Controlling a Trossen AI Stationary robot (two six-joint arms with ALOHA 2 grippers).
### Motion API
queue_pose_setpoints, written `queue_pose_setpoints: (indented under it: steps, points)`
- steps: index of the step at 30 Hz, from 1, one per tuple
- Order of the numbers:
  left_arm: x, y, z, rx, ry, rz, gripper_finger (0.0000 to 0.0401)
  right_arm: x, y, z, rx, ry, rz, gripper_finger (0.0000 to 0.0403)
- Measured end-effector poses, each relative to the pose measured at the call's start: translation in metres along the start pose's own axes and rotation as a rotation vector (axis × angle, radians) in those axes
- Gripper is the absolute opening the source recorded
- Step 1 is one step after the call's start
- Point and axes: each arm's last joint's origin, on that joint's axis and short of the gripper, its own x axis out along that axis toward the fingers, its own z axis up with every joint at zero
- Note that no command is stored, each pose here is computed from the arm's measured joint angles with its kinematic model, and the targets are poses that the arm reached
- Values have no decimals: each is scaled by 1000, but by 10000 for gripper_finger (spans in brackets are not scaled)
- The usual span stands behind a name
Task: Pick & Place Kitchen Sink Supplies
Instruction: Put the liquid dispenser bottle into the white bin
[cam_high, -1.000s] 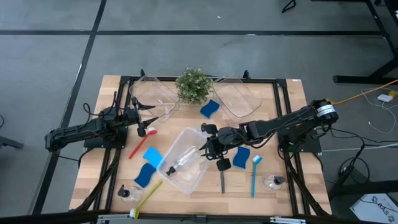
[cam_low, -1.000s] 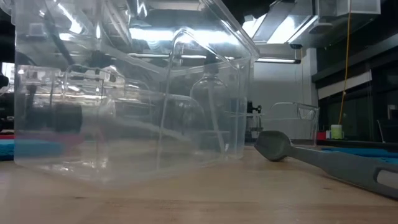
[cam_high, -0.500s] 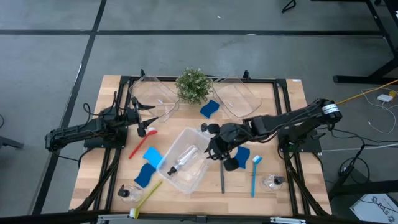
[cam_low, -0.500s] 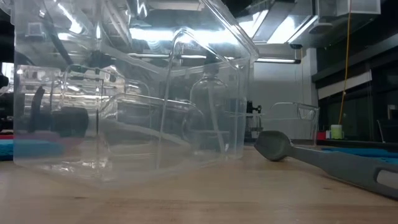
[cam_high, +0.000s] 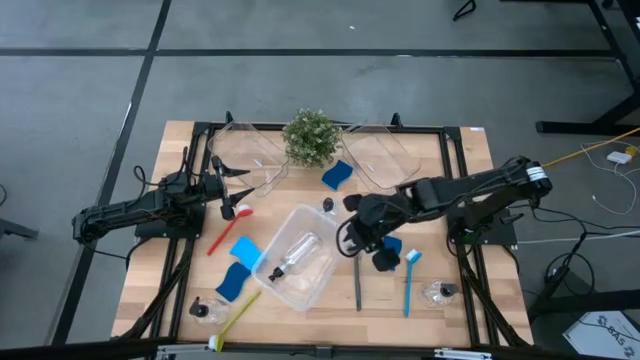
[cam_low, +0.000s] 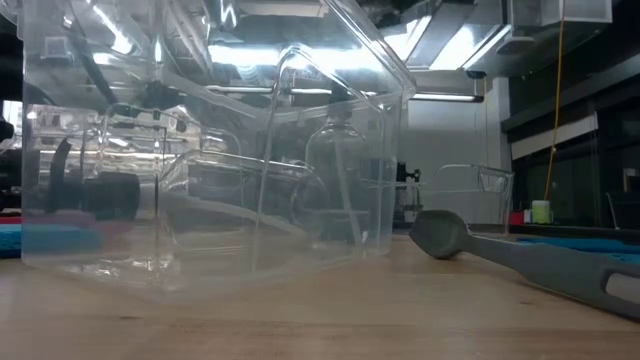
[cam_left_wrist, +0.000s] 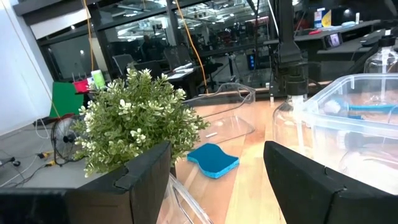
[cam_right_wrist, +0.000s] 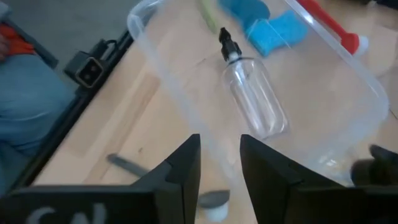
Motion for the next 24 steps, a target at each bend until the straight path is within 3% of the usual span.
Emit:
queue_pose_setpoints:
  steps: [9,13,24]
  points:
    - [0,0,0,0,0,0,251,-60,34,4,134,-27,59,113]
    - [0,0,0,0,0,0,251,-82,56,-3,221,-50,6,113]
    - [0,0,0,0,0,0,251,-96,104,-42,514,-29,-30,113]
